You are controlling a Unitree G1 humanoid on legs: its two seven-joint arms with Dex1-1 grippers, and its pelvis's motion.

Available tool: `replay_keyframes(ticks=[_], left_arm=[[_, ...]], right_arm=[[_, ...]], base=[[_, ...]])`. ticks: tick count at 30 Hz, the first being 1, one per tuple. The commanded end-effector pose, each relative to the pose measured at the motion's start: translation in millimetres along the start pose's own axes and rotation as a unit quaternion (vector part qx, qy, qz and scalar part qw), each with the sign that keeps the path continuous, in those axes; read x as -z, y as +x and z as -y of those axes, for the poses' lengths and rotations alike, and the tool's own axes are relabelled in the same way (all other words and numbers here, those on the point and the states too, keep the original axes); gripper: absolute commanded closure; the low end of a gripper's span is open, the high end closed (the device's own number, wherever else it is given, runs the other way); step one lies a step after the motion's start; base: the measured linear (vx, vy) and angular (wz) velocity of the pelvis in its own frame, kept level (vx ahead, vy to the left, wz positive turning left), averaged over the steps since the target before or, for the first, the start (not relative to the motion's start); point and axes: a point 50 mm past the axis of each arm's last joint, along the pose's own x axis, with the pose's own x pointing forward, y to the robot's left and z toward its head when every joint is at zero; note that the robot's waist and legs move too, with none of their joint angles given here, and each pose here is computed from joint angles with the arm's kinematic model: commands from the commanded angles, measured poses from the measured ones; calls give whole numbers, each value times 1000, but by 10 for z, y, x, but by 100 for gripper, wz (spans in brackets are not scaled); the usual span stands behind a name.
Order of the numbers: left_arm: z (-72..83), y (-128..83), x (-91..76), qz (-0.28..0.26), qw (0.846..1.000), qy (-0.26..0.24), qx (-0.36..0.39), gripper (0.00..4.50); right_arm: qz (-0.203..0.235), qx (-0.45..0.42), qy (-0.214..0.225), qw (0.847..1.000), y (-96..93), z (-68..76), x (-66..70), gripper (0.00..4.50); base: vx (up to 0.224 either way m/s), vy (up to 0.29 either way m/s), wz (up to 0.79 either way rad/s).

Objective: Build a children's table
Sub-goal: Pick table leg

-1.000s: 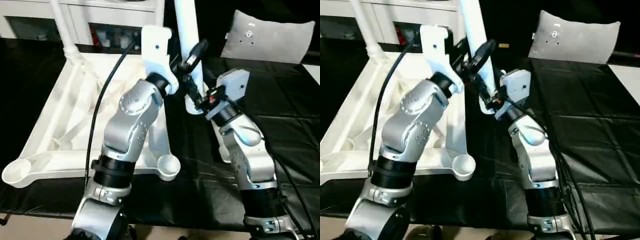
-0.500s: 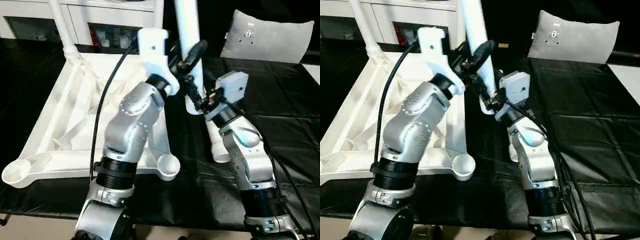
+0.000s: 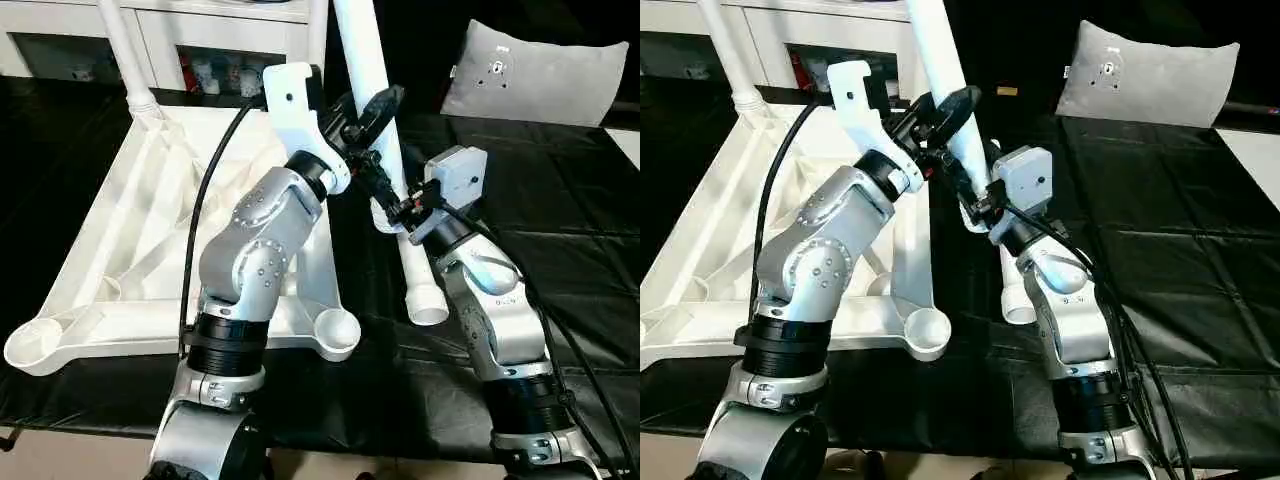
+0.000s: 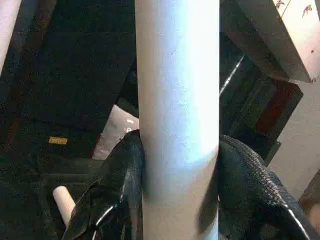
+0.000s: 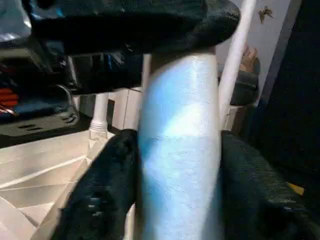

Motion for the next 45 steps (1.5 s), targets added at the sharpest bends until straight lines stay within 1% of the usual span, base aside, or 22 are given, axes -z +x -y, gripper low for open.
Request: replay_keyframes(ticks=[1,4,5,8,11,12,13,14,15,16,18,19,20,23,26,28,29,34,37,40,43,45], left_arm=[[17,35,-85,18,1000,14,-2,265],[-70,27,-139,21,999,28,-12,265],[-142,20,-182,21,999,39,-17,265],[-238,7,-239,18,998,51,-21,265],[-303,-15,-278,5,998,63,-11,265],[-306,-16,-281,5,998,63,-11,265],[-315,-21,-290,5,998,62,-9,265],[-328,-26,-302,3,998,61,-7,265],[-339,-34,-311,0,998,64,-1,265],[-361,-48,-326,-8,998,70,9,265],[-372,-62,-336,-17,997,73,22,265],[-381,-74,-350,-22,996,75,33,265],[-385,-81,-361,-24,996,74,40,265],[-388,-85,-368,-26,996,74,44,265],[-366,-109,-404,-31,995,68,73,265],[-350,-122,-426,-32,994,61,89,265],[-333,-133,-445,-34,992,54,105,265],[-234,-156,-549,-16,987,7,162,265],[-146,-182,-619,-9,977,-25,212,265],[-94,-208,-653,-14,968,-37,248,265],[-63,-226,-654,-27,962,-27,271,265],[-50,-227,-608,-50,959,15,278,265]], right_arm=[[12,-11,6,1000,13,10,-74,158],[10,-30,20,999,-1,-2,-96,145],[9,-44,47,998,-30,-9,-111,127],[5,-62,74,995,-87,5,-126,100],[3,-41,99,994,-147,118,-149,71],[2,-39,101,994,-149,125,-149,62],[1,-31,108,994,-158,152,-150,62],[-1,-15,116,993,-167,197,-152,51],[-7,-14,134,991,-184,232,-155,29],[-15,-12,164,986,-211,296,-167,29],[-13,-5,182,983,-226,370,-194,15],[-14,4,199,980,-235,438,-209,7],[-14,9,205,979,-238,486,-223,2],[-15,11,208,978,-239,508,-230,0],[-20,-2,230,973,-247,564,-268,0],[-22,-13,237,971,-251,583,-293,0],[-27,-29,248,968,-256,592,-316,0],[-46,-118,251,960,-307,544,-399,0],[-42,-174,270,946,-332,520,-490,0],[-42,-204,278,938,-336,507,-546,0],[-46,-231,279,931,-341,480,-583,0],[-69,-264,257,927,-352,425,-578,0]], base=[[0,0,0],[0,0,0],[0,0,0],[0,0,0],[0,0,0],[0,0,0],[0,0,0],[0,0,0],[0,0,0],[0,0,0],[0,0,0],[0,0,0],[0,0,0],[0,0,0],[0,0,0],[0,0,0],[0,0,0],[0,0,0],[0,0,0],[0,0,0],[0,0,0],[0,0,0]])
